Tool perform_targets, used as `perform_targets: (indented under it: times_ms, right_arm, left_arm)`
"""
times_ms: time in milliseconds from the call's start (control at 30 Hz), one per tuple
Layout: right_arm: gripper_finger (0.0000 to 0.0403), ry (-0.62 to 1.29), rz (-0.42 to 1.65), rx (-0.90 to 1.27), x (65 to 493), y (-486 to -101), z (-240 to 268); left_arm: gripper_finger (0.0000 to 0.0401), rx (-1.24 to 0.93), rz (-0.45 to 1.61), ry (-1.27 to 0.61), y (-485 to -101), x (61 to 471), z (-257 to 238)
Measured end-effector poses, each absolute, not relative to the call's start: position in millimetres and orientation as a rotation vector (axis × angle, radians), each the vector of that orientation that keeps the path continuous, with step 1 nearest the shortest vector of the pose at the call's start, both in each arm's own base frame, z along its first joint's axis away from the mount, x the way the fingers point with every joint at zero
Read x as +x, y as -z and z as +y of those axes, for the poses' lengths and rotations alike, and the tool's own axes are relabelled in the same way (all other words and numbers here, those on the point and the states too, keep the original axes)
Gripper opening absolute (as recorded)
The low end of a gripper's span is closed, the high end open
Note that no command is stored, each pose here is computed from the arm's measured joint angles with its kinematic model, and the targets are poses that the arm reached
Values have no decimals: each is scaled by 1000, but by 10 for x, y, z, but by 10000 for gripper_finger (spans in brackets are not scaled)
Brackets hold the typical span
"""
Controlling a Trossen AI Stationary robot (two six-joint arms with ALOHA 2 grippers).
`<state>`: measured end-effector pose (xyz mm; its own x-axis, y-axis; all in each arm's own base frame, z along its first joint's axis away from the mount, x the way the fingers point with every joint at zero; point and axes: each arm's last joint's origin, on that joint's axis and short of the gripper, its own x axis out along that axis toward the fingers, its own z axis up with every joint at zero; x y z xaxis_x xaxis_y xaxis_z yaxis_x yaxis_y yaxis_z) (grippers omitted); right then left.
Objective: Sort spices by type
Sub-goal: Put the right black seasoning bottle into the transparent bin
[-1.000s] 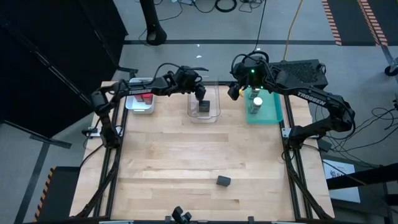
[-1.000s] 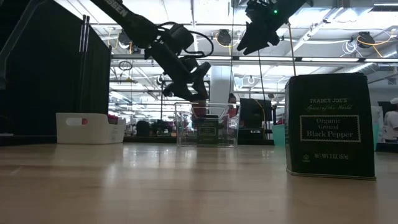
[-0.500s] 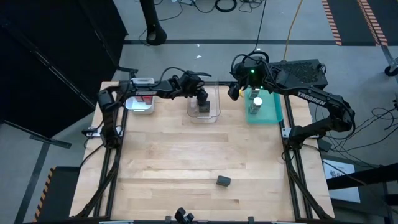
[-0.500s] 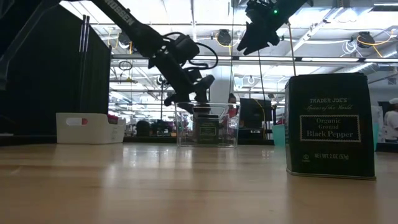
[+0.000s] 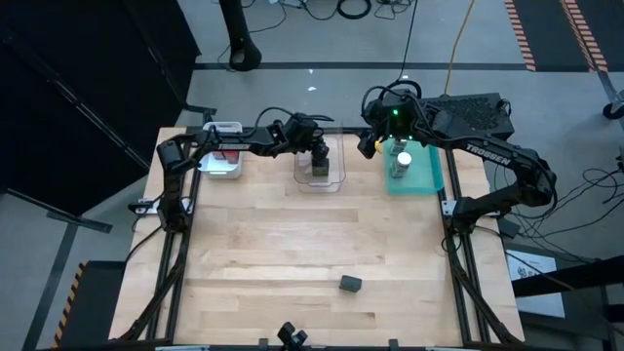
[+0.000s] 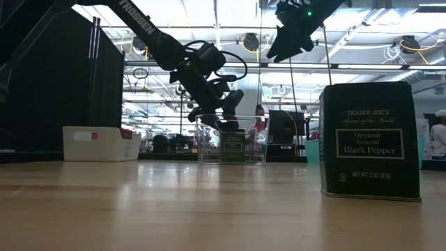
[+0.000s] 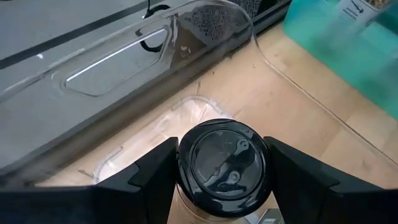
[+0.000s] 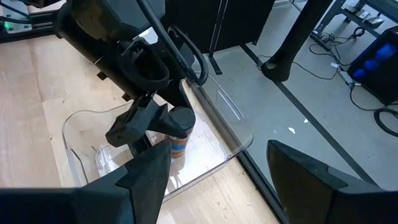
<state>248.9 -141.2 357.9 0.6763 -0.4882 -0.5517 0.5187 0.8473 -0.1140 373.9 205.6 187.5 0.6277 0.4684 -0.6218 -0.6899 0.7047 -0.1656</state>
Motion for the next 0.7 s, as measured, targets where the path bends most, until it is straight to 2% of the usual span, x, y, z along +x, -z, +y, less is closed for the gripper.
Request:
perform_targets:
  times_ms: [400,700]
  right_arm:
    - [248,565,606,51,2489,-3578,-1412]
    - [248,565,609,53,2487,-3575,-1412]
  left_arm:
    - [228,-407,580,-699,-1873,3755,2029]
    - [276,-400,589,-673,-1864,3802,1935]
